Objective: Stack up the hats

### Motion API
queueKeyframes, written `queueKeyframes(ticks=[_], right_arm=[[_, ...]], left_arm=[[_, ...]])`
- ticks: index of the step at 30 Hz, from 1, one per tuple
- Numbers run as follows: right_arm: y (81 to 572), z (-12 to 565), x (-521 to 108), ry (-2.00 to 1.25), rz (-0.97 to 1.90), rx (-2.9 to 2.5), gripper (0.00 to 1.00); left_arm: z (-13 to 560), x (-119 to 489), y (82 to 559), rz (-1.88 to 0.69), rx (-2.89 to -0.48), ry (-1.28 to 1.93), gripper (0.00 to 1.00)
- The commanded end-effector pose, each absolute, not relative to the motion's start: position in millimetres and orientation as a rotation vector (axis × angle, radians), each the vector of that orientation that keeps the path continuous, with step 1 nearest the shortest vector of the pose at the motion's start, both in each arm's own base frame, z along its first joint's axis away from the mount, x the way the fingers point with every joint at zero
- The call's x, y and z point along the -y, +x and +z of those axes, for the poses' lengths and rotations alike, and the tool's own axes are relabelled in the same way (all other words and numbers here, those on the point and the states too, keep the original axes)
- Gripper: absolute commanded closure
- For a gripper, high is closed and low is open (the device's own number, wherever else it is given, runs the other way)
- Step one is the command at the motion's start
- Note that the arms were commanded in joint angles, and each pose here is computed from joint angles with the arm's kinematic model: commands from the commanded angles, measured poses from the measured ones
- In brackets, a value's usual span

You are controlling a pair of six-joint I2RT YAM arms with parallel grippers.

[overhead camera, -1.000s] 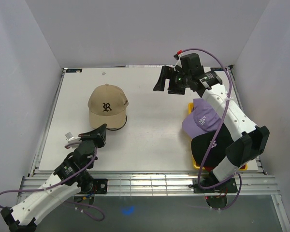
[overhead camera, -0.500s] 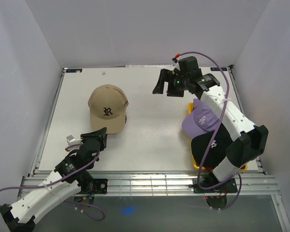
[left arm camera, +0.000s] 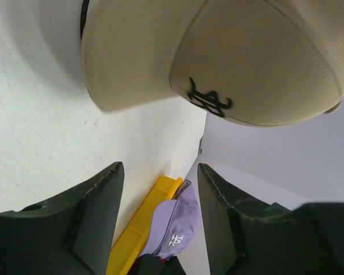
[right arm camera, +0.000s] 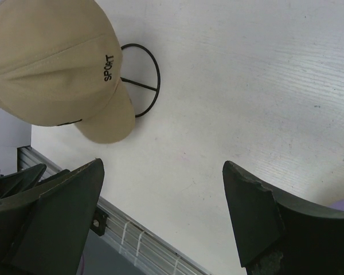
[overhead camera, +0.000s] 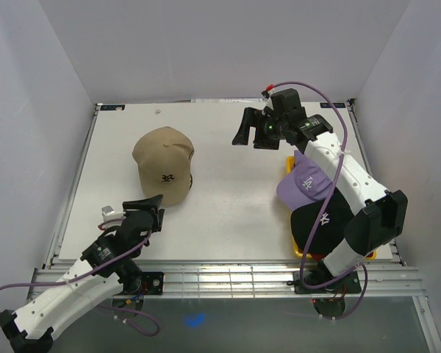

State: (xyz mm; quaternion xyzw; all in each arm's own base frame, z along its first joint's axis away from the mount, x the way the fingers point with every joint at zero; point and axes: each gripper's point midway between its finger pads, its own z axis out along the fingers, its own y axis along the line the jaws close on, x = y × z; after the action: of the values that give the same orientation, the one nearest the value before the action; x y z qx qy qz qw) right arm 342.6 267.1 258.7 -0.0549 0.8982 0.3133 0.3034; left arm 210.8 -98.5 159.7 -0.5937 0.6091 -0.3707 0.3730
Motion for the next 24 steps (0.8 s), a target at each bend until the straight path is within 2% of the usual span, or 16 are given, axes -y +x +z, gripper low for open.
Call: queueKeyframes(ticks=[1, 3, 5, 14, 24], right_arm=[[340.9, 276.3, -268.9, -0.172, 0.859, -2.305, 0.11], [340.7, 276.2, -269.5, -0.17, 0.865, -2.303, 0.11], [340.7, 275.6, -269.6, -0.169, 0.867, -2.301, 0.11], [341.5, 274.5, -270.7, -0.17, 0.872, -2.298, 0.11], [340.3, 301.3, -261.4, -0.201, 0.814, -2.258, 0.11]], left_arm=[[158.4, 89.6, 205.7, -0.894, -1.566, -1.569, 0.36], [157.1, 92.1, 204.5, -0.892, -1.585, -1.579, 0.34], [154.6, 91.6, 201.8, -0.872, -1.606, -1.589, 0.29], [170.4, 90.5, 201.5, -0.864, -1.618, -1.546, 0.29], [263.1, 106.6, 213.7, -0.819, -1.715, -1.089, 0.3]])
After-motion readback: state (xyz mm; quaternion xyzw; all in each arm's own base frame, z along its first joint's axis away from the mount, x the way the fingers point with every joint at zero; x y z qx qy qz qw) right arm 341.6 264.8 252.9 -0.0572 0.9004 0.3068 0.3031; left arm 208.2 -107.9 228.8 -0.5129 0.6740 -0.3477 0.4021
